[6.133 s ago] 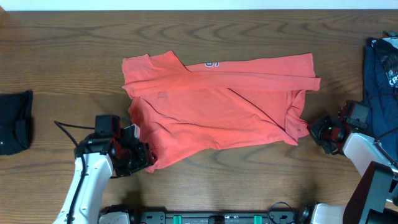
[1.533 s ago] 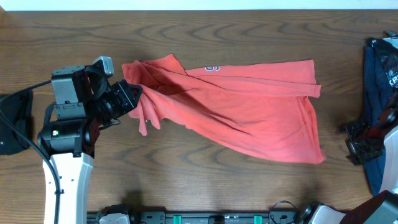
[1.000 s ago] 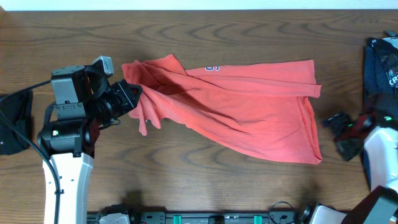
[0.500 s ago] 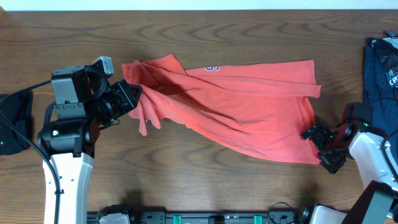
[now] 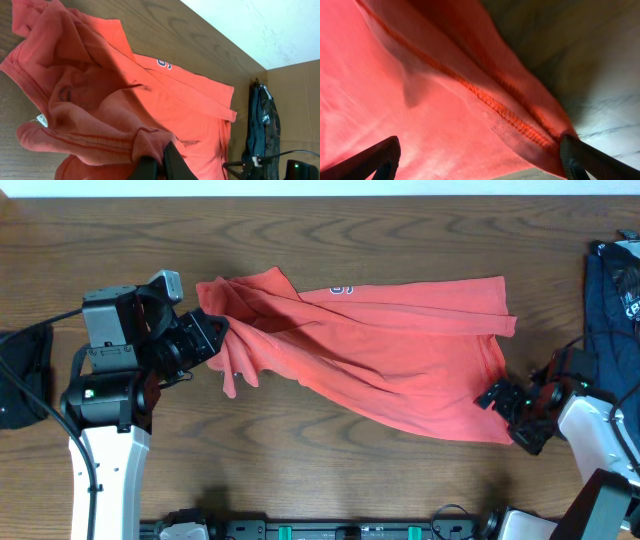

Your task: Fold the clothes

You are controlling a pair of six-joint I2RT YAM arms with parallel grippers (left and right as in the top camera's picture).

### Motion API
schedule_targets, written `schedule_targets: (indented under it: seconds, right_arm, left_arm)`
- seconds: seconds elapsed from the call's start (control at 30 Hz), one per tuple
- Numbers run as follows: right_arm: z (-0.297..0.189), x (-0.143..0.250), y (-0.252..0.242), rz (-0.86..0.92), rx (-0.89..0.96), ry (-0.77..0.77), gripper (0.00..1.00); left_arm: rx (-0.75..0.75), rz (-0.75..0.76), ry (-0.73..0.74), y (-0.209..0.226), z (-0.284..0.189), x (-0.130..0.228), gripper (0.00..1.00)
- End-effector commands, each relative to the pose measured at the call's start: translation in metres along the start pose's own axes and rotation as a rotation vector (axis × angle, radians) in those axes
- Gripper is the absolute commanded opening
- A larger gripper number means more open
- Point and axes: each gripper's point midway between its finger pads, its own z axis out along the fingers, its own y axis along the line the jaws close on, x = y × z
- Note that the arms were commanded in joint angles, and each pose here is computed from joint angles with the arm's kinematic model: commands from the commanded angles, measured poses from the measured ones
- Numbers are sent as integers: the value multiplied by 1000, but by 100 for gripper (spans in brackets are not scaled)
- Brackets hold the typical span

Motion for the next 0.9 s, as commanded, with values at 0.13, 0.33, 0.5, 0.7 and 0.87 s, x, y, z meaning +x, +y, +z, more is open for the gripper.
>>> schedule_targets:
  seconds: [0.13, 0.33, 0.5, 0.7, 0.87]
  right_arm:
    - [10, 20, 3, -72, -41, 67, 99]
    - [9, 16, 11, -87, -87, 54, 99]
    - [5, 5, 17, -145, -99, 19, 99]
    - [-11, -9, 28, -157, -107, -5, 99]
    - [-27, -17, 36, -178, -108, -11, 99]
  left_arm:
    - [-4, 27, -18, -4, -4, -6, 6]
    - [-6, 23, -13, -3, -4, -5, 6]
    - [-8, 20, -10, -3, -4, -4, 6]
    - [-9, 19, -6, -2, -4, -3, 6]
    - [-10, 19, -6, -2, -4, -3, 6]
